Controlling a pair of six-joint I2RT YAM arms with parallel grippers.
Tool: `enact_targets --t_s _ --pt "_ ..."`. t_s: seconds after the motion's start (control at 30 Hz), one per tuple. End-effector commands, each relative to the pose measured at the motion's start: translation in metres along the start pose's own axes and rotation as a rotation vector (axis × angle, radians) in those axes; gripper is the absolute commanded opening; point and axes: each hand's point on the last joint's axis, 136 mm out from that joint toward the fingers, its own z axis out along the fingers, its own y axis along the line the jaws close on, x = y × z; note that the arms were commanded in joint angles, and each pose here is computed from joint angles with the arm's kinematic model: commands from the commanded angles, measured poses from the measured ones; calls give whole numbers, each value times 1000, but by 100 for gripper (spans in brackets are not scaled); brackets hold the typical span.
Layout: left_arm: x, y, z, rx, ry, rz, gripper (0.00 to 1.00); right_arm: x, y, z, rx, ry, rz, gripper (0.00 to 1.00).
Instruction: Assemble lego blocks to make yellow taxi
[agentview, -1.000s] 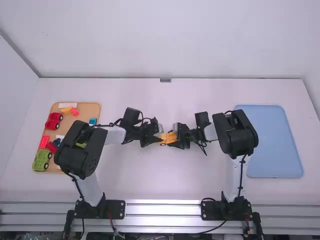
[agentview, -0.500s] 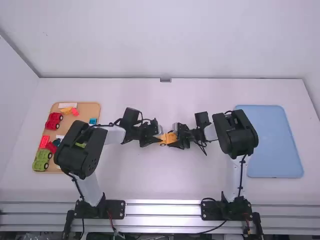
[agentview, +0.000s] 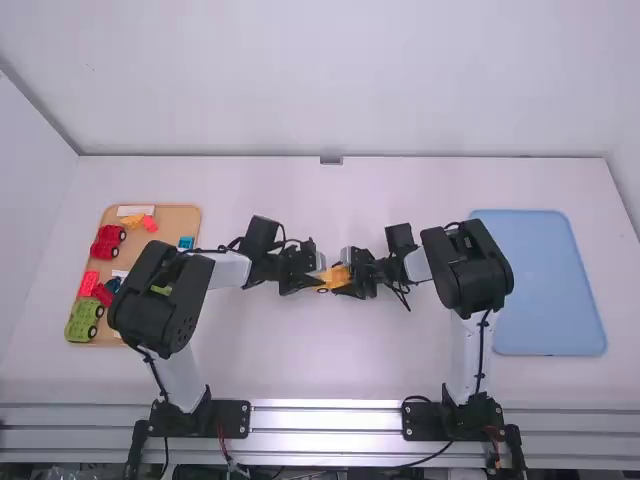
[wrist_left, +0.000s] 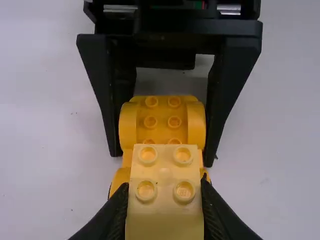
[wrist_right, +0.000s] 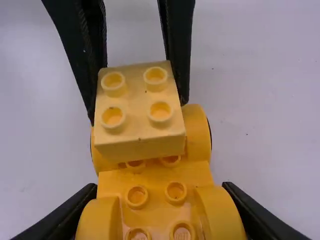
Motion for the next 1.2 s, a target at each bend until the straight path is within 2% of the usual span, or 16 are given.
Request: enact_targets --t_s 0.0,0.07,0.17,0.7,0.8,0.9,0.93,1.0,1.07,1.17 --pt "1 -3 -2 8 -1 -1 7 18 1 4 12 63 50 51" --pt "3 -4 -2 9 10 -7 13 19 1 3 14 63 50 51" --pt "3 -3 -2 8 9 -7 14 18 1 3 12 63 51 51" --pt "3 4 -2 -26 17 -3 12 18 2 4 8 57 53 51" --pt "2 4 -2 -24 14 -3 16 18 2 3 8 58 53 51" --pt "1 3 -2 -19 8 -3 27 17 2 4 8 57 51 51" --pt "1 3 -2 -19 8 -2 34 17 2 3 9 57 53 51" --pt "1 3 -2 -19 8 -3 40 18 2 3 8 57 54 51" --pt "1 3 -2 -19 8 -3 52 18 2 3 8 58 55 51" --pt "1 3 -2 -20 8 -2 54 18 2 3 9 57 56 51"
